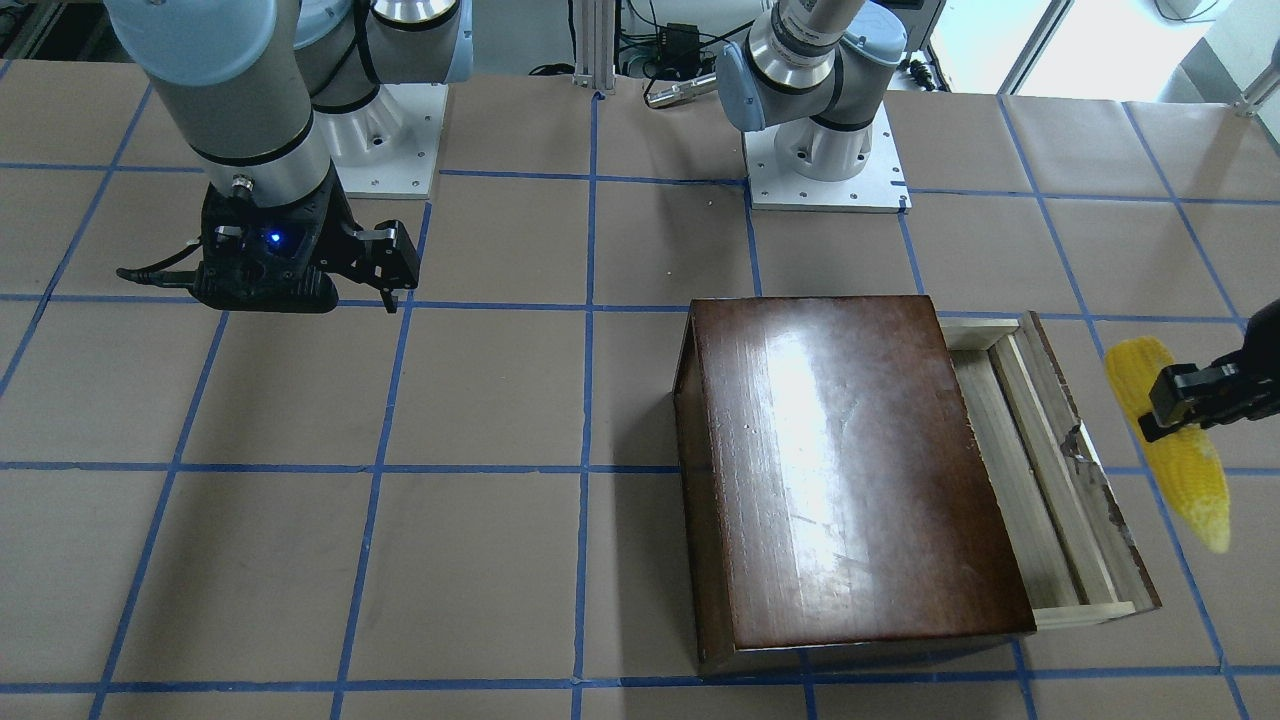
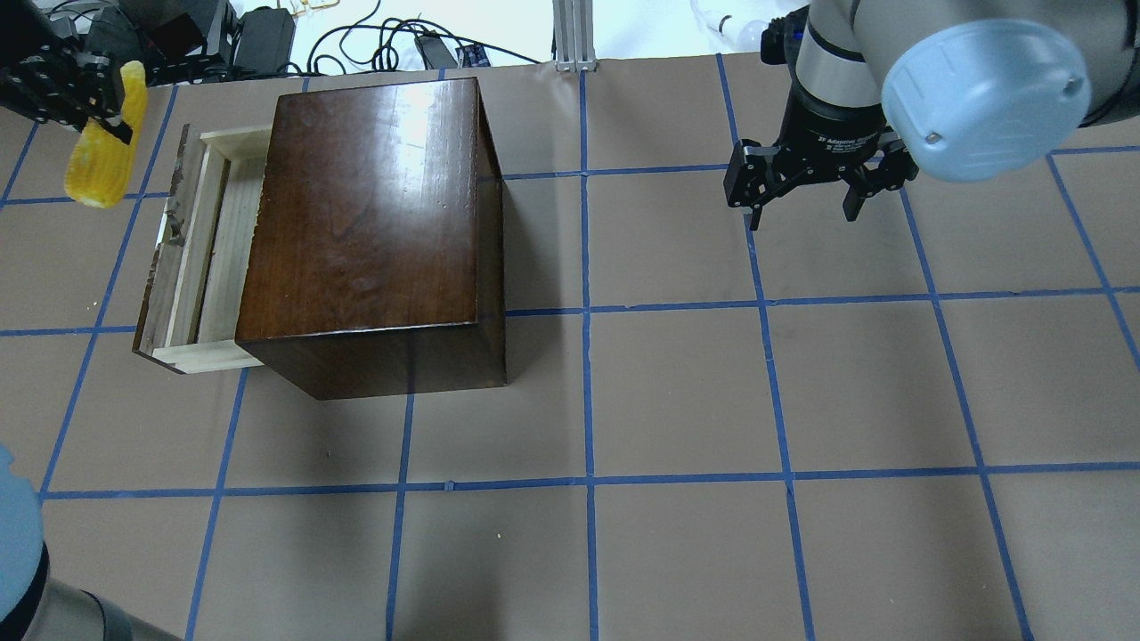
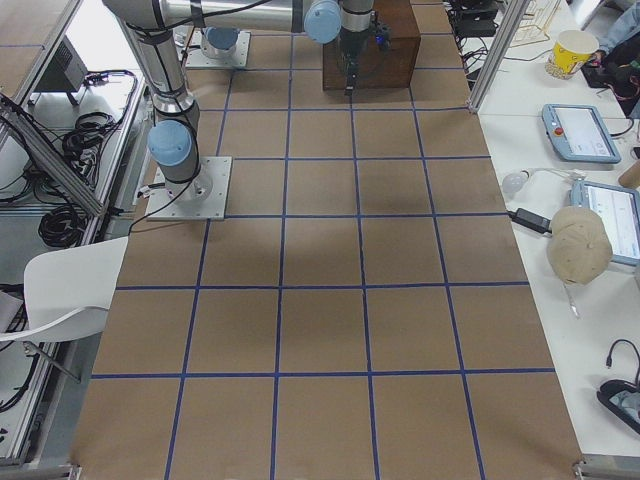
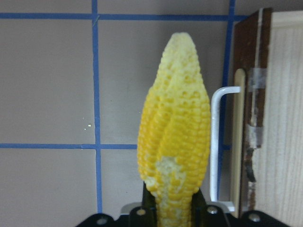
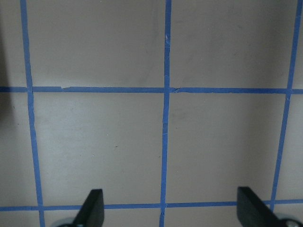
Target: Open drawer and put corn inside
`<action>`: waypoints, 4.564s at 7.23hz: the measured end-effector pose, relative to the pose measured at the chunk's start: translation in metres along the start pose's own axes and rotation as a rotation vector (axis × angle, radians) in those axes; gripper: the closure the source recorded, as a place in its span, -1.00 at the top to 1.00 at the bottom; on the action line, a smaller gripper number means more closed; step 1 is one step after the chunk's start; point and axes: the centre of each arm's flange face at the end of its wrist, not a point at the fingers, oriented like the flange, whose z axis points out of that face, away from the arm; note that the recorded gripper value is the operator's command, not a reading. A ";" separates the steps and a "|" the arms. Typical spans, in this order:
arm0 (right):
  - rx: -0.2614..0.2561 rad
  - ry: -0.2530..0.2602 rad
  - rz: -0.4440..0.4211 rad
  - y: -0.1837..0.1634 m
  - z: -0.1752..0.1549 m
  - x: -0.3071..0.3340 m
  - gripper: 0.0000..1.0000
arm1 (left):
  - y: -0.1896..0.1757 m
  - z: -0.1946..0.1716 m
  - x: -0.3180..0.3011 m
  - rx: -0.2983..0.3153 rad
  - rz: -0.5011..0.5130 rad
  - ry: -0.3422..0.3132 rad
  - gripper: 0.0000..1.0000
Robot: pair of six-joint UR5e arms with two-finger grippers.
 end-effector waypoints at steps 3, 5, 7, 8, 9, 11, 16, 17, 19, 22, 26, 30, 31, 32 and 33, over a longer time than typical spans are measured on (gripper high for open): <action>-0.001 0.001 0.000 0.000 0.000 0.000 1.00 | -0.007 0.047 0.015 -0.053 -0.004 0.037 -1.00; -0.001 0.001 0.000 0.000 0.000 0.000 1.00 | -0.004 0.086 0.015 -0.084 0.003 0.048 -1.00; 0.000 0.001 0.000 0.000 0.000 0.000 1.00 | 0.000 0.116 0.016 -0.109 0.004 0.056 -0.83; 0.000 0.002 0.000 0.000 0.000 0.000 1.00 | 0.000 0.124 0.016 -0.119 0.003 0.060 -0.49; 0.000 0.002 0.000 0.000 0.000 0.000 1.00 | -0.001 0.132 0.016 -0.128 -0.001 0.074 0.23; 0.000 0.002 0.000 0.000 0.000 0.000 1.00 | -0.005 0.142 0.019 -0.133 -0.010 0.114 1.00; 0.000 0.002 0.000 0.000 0.000 0.000 1.00 | 0.001 0.115 0.016 -0.104 -0.003 0.096 1.00; -0.001 0.002 0.000 0.000 0.000 0.000 1.00 | 0.004 0.103 0.017 -0.097 0.002 0.076 1.00; 0.000 0.002 0.000 0.000 0.000 0.000 1.00 | 0.013 0.062 0.026 -0.092 0.018 0.039 1.00; 0.001 0.001 0.000 0.000 0.000 0.000 1.00 | 0.032 0.000 0.095 -0.058 0.124 -0.037 1.00; -0.001 0.001 0.000 0.000 0.000 0.000 1.00 | 0.066 -0.024 0.207 -0.016 0.259 -0.097 1.00; -0.001 0.001 0.000 0.000 0.000 0.000 1.00 | 0.104 -0.015 0.285 -0.014 0.225 -0.087 1.00; 0.000 0.001 0.000 0.000 0.000 0.000 1.00 | 0.106 -0.018 0.280 -0.005 0.216 -0.086 1.00; 0.000 0.001 0.000 0.000 0.000 0.000 1.00 | 0.100 -0.019 0.264 -0.002 0.197 -0.077 1.00; 0.001 0.001 0.000 0.000 0.000 0.000 1.00 | 0.096 -0.016 0.249 -0.009 0.188 -0.070 1.00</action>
